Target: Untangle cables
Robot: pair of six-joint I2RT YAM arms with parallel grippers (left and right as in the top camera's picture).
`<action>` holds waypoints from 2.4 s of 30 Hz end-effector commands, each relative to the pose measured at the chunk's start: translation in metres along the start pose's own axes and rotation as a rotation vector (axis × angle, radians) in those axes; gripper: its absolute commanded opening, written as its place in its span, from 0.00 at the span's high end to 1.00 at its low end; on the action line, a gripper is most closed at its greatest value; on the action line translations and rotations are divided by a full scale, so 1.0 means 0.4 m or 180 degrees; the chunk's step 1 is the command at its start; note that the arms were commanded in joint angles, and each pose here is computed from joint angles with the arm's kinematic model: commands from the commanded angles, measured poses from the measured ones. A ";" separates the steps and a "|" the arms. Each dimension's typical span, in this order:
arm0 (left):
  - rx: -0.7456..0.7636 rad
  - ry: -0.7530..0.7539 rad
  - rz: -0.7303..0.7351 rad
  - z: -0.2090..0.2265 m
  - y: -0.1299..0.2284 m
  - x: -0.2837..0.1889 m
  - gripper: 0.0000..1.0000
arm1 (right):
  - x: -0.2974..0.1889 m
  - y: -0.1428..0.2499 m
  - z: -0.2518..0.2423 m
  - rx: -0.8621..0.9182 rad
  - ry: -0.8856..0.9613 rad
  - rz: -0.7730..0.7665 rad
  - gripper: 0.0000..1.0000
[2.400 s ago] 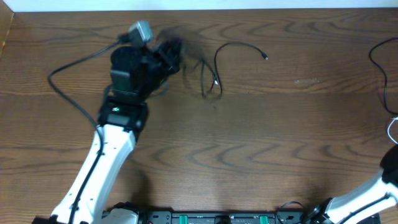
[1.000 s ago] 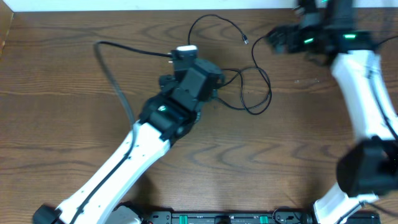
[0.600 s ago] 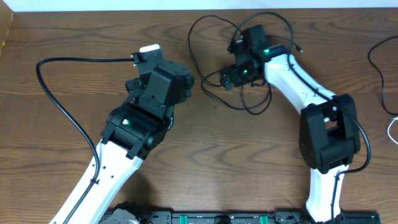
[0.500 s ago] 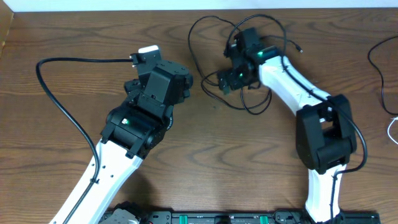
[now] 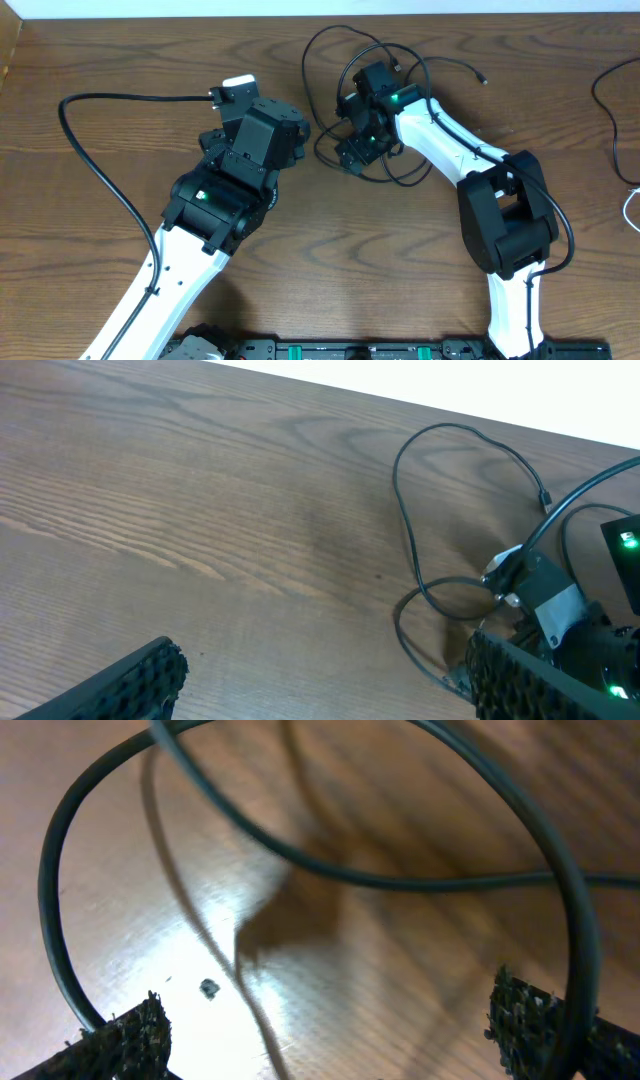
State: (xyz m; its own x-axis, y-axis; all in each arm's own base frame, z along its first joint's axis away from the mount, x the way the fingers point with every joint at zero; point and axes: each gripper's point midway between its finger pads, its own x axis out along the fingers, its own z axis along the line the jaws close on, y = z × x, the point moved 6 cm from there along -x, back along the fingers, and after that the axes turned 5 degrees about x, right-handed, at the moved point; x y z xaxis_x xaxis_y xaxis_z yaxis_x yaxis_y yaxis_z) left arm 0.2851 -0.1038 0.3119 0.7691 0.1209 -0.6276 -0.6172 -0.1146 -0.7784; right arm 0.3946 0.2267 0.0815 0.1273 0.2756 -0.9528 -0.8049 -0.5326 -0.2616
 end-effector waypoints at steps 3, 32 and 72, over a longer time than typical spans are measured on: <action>0.0045 -0.0066 -0.0047 0.009 -0.011 -0.005 0.11 | -0.005 0.002 0.018 -0.0193 -0.0205 0.0014 0.01; 0.0099 -0.0108 0.0037 0.007 0.001 0.008 0.11 | 0.065 0.081 0.119 -0.0916 0.0301 0.0221 0.02; 0.0129 -0.0152 0.0122 0.015 0.014 0.007 0.11 | -0.639 0.295 -0.829 0.2962 0.1966 -0.1542 0.99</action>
State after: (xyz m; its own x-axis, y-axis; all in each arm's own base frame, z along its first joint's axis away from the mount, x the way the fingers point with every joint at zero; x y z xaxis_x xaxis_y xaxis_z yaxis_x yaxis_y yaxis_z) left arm 0.2800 -0.1008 0.3030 0.7322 0.1430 -0.6659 -0.6630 -0.0746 -0.7449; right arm 0.4738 -0.1371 0.1558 0.4180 -0.2537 -0.8723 -0.8530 0.2208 -0.4730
